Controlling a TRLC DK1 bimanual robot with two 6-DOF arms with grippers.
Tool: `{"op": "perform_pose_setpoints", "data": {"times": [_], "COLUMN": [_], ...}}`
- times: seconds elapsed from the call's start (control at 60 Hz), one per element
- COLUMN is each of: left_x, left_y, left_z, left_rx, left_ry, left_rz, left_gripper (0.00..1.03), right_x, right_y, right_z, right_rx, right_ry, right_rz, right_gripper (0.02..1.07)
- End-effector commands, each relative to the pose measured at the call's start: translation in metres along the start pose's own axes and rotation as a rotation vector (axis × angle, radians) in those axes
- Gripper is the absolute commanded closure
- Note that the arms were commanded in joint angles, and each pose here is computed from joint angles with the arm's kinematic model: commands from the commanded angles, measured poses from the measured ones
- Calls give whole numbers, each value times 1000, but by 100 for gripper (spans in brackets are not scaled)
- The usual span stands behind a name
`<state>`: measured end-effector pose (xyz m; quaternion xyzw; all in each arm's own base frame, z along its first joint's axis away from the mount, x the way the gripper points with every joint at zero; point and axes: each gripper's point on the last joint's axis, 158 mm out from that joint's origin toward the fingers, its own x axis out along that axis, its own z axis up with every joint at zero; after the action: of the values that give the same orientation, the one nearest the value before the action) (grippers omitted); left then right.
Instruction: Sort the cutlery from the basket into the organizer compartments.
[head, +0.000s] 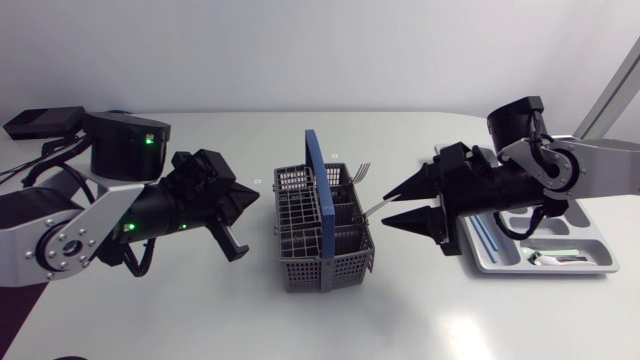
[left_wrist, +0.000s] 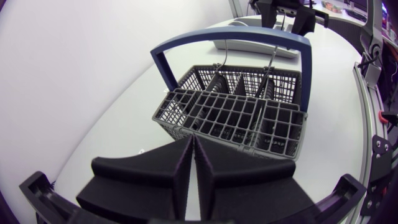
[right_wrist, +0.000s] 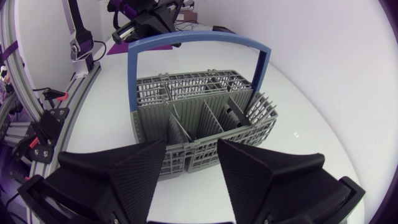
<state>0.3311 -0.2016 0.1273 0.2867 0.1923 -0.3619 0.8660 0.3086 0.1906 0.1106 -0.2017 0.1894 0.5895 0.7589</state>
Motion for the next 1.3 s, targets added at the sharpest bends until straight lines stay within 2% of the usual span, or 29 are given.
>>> {"op": "perform_pose_setpoints", "data": {"times": [0.0, 0.367, 0.85, 0.917, 1.1, 1.283], "left_x": [-8, -13, -8, -7, -7, -8], "left_y": [-4, -16, -23, -22, -22, -21], "left_z": [0, 13, 18, 17, 15, 10], "left_rx": [31, 84, 92, 91, 89, 86], "left_ry": [-2, 5, 10, 14, 14, 21], "left_rz": [11, 47, 40, 43, 44, 47], "left_gripper": [97, 97, 97, 97, 97, 97], "right_x": [10, 17, 37, 41, 48, 53], "right_y": [6, 7, 0, 2, 3, -1], "right_z": [-13, -12, -2, -2, 1, 5], "right_rx": [-23, -64, -71, -74, -72, -57], "right_ry": [10, -32, -47, -47, -53, -60], "right_rz": [35, 74, 107, 117, 127, 127], "right_gripper": [44, 44, 45, 53, 65, 91]}}
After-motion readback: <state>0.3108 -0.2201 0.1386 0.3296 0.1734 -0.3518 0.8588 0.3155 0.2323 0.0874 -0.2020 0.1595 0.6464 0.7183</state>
